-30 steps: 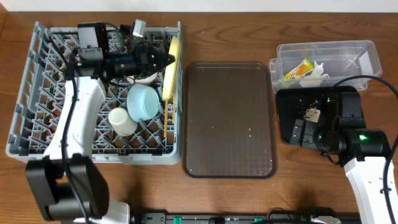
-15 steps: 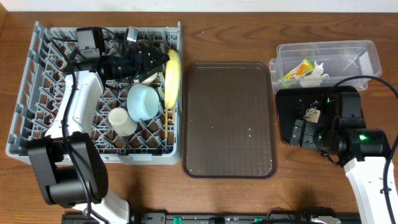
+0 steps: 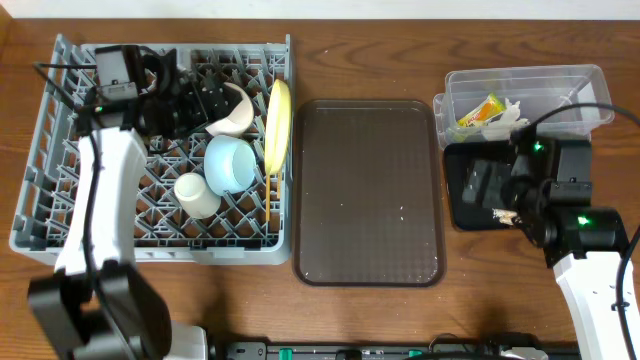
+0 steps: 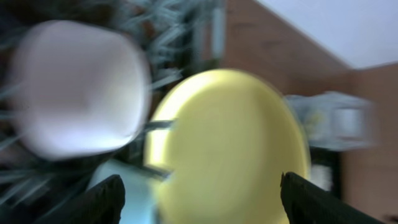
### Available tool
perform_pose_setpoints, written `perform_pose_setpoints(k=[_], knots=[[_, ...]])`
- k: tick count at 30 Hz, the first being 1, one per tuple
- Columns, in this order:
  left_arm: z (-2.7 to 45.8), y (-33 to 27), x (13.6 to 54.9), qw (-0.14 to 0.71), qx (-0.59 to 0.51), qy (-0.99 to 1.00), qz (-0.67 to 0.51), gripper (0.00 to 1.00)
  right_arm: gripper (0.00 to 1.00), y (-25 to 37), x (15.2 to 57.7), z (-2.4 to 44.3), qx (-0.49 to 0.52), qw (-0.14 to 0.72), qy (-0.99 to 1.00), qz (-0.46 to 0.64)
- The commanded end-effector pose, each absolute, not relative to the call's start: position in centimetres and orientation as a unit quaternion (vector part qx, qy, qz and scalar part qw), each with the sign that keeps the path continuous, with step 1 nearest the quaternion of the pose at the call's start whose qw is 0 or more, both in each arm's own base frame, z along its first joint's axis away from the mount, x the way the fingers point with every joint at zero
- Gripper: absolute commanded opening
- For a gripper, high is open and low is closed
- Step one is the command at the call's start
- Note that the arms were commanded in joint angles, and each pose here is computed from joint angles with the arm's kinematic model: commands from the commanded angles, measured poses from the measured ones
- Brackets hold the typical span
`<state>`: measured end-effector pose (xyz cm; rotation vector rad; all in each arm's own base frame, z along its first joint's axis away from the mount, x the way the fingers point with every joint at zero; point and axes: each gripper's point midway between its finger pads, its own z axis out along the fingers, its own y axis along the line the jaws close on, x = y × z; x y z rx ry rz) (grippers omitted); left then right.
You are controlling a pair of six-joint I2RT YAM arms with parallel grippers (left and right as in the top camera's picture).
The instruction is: Sort waste into correct bins and load items into the dishwasher rack
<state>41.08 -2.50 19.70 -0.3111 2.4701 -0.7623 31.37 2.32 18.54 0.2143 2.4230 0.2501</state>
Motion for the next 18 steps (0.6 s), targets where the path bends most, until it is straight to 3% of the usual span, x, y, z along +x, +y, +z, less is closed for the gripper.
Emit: perform_pose_setpoints(k=[1, 5, 11, 18], knots=[[18.9, 3.1, 39.2, 0.275, -0.152, 0.944, -0.102, 0.82, 0.99, 2.9, 33.0, 19.8, 0.076, 0.372, 0.917, 0.123], [17.4, 4.9, 34.2, 0.192, -0.188, 0.963, -0.029, 0.83, 0.99, 2.9, 33.6, 18.5, 0.063, 0.359, 0.924, 0.114], [15.5, 3.9, 28.1, 0.068, -0.193, 0.978, -0.024, 0.83, 0.98, 2.1, 29.7, 12.9, 0.08, 0.22, 0.969, 0.079], [16.1, 3.3, 24.7, 0.075, -0.178, 0.981, -0.024, 0.83, 0.96, 0.4, 25.7, 11.9, 0.112, 0.152, 0.981, 0.03]])
